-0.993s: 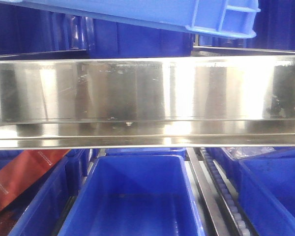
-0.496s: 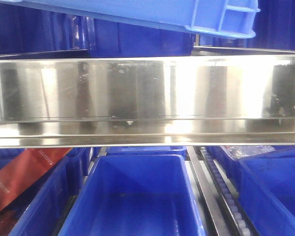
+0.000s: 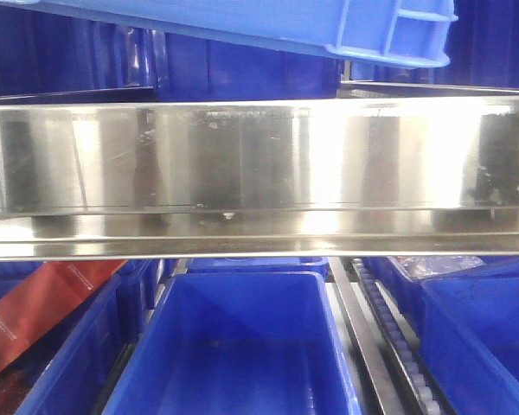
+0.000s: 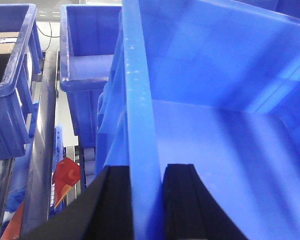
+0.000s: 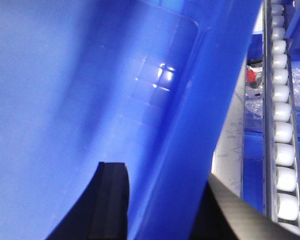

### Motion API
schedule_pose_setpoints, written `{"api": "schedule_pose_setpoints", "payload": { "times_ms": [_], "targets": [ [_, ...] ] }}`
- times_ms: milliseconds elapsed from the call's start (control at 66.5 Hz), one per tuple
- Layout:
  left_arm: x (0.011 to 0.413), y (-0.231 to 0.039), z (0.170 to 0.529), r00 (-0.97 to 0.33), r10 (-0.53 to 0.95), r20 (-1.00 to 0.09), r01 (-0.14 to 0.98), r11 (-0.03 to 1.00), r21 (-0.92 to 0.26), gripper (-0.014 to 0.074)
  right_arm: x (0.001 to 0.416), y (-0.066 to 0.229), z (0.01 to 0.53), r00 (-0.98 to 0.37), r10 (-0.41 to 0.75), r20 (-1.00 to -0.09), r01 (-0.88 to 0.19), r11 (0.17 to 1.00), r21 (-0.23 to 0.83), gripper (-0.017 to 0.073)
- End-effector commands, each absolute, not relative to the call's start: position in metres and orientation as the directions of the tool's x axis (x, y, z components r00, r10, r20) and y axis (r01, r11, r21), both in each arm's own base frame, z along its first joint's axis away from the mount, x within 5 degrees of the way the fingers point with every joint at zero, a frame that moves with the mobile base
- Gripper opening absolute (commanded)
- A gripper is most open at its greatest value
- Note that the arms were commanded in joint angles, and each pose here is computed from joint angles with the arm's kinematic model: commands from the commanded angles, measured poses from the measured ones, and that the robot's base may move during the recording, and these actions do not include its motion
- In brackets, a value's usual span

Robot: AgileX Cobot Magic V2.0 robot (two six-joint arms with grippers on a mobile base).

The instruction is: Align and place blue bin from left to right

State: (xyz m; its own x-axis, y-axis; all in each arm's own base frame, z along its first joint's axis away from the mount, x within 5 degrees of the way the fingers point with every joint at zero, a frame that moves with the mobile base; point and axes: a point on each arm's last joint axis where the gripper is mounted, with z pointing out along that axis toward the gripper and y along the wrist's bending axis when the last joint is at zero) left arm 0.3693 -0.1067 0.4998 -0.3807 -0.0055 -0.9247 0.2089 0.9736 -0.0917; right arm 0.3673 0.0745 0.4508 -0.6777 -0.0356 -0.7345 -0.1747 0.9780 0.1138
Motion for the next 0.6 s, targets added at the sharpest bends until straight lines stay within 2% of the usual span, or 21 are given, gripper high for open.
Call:
{"api": "schedule_pose_setpoints", "payload": {
  "times_ms": [0,75,301,587],
  "targets": [
    [0.358,-0.109,0.524,-0.260,-0.059,-0.964,0.251,0.960,-0.126,-0.0111,0.367,0.074,0.464,-0.610,-0.001,-0.792,-0.167,0.978,0.127,-0.0069],
    [0.357,-0.109,0.522,-0.283,-0.055,-0.957,0.250,0.960,-0.130,-0.0111,0.367,0.074,0.464,-0.607,0.000,-0.795,-0.168,0.978,0.127,-0.0069],
    [0.364,-0.108,0.496,-0.460,-0.003,-0.888,0.217,0.969,-0.116,-0.0111,0.372,0.065,0.470,-0.558,0.021,-0.829,-0.150,0.981,0.126,-0.0069],
    [0.391,-0.099,0.467,-0.537,0.001,-0.844,0.165,0.981,-0.103,-0.0111,0.402,0.065,0.451,-0.557,0.013,-0.830,-0.146,0.983,0.113,-0.0069]
  ]
}}
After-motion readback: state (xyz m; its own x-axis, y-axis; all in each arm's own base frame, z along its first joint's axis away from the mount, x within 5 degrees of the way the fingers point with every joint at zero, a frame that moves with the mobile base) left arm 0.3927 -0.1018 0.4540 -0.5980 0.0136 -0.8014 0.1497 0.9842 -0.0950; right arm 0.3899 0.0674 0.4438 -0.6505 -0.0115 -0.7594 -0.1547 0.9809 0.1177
